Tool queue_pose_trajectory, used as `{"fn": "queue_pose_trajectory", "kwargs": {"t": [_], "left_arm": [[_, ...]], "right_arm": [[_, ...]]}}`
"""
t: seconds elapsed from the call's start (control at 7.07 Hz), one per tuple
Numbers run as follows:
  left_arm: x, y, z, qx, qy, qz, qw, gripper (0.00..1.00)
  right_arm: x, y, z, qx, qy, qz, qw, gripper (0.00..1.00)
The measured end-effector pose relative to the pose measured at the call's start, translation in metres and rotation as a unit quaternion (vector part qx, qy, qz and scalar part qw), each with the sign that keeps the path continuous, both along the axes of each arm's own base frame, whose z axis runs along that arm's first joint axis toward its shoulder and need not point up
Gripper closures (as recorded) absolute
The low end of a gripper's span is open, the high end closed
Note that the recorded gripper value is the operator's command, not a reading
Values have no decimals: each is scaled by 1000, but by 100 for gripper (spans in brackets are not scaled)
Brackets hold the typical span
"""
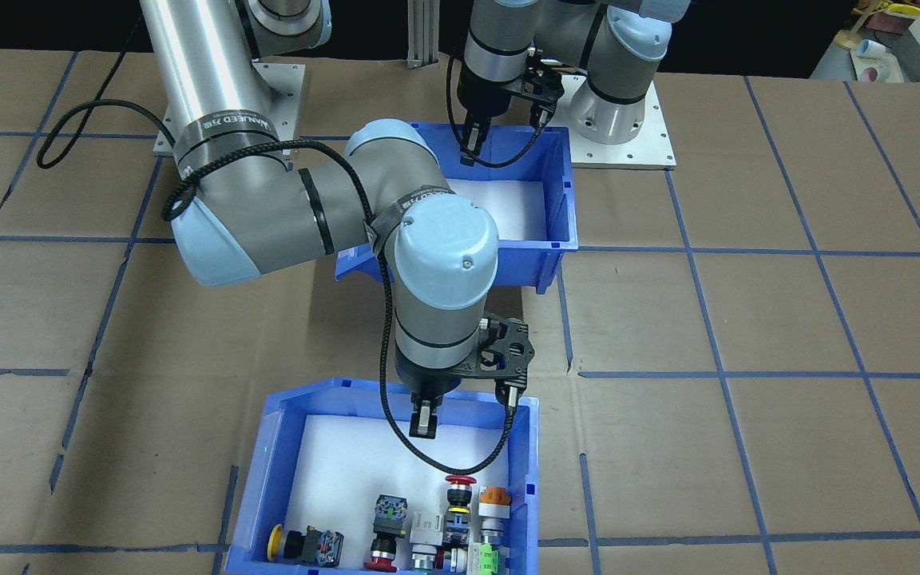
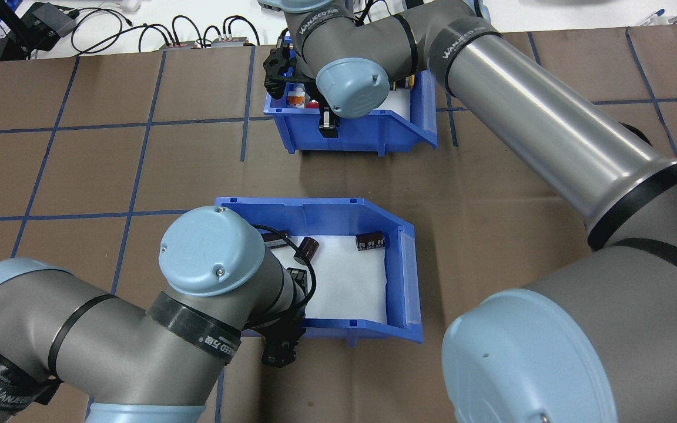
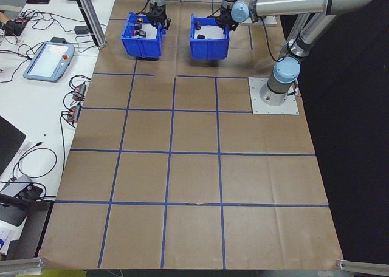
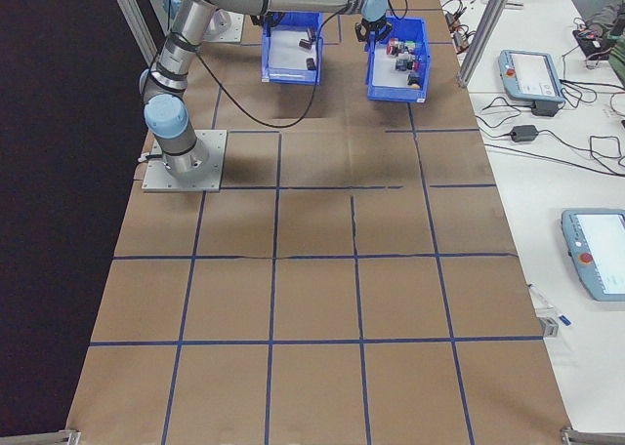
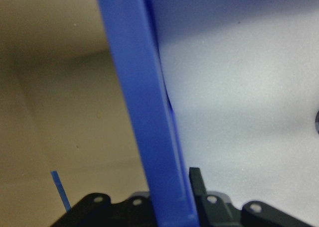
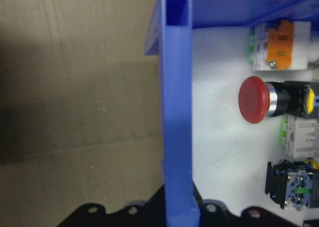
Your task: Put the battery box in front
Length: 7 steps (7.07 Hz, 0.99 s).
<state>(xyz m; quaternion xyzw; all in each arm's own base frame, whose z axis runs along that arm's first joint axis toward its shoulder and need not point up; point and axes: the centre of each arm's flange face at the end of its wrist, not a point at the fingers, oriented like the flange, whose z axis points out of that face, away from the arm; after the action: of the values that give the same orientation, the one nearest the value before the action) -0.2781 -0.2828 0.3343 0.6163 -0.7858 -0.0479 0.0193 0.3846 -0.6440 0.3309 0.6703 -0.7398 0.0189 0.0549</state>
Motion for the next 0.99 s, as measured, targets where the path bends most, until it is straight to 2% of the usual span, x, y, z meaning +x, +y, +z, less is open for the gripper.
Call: {"fn": "queue_pose_trajectory", "kwargs": {"t": [0.14, 0.57, 0.71, 0.99], "left_arm": [[13, -9, 0, 0, -5, -10, 1000, 100], [92, -56, 7, -4, -10, -21, 1000, 100], [116, -72, 6, -4, -9, -11, 1000, 100], [135, -118, 4, -9, -5, 3, 1000, 100]], "right_arm": [[-31, -10, 16, 3, 9, 16, 1000, 97], [-162, -24, 55, 19, 24, 71, 997, 97], [-208, -19, 63, 25, 26, 80, 996, 97], [-287, 6, 72, 33, 26, 93, 995, 97]]}}
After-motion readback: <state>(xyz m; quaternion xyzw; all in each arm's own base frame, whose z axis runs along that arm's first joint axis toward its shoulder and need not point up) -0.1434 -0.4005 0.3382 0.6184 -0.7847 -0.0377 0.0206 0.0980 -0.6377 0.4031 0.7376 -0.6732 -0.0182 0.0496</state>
